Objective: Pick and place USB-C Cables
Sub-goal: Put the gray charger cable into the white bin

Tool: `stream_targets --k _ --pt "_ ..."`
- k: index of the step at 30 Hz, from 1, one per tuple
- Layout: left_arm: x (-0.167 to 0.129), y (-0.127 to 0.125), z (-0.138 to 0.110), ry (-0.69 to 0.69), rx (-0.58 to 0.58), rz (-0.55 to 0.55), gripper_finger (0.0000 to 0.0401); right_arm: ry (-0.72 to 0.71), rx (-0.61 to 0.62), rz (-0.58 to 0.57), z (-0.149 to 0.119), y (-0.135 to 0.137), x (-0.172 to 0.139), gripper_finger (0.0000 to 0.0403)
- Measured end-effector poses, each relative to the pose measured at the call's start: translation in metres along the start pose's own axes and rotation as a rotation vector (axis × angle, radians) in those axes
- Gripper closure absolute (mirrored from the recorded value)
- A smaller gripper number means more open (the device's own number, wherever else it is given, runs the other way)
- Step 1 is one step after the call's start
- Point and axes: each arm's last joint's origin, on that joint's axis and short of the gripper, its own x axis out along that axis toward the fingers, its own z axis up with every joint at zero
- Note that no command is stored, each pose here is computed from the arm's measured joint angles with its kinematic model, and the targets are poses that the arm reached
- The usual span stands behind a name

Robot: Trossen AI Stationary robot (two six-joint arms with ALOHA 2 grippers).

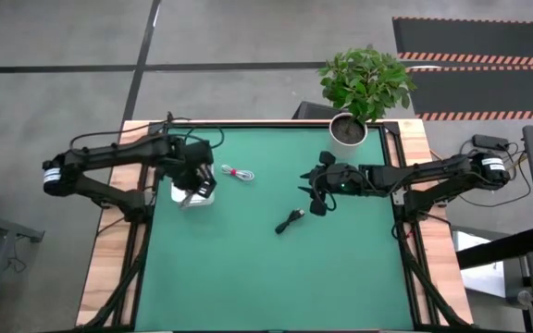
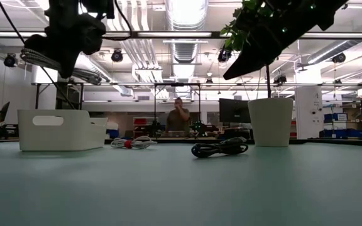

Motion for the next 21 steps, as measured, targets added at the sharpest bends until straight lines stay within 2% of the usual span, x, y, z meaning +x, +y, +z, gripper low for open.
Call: stream_targets --k 11,21 --pt "0.009 0.009 0.012 0.115 -0.067 0.048 0.0385 0.048 0.008 0.003 -0.007 0.001 0.001 0.0283" --pt "0.02 0.015 0.022 0.178 -0.045 0.108 0.0385 0.047 0.031 0.002 -0.007 0.001 0.001 0.0297"
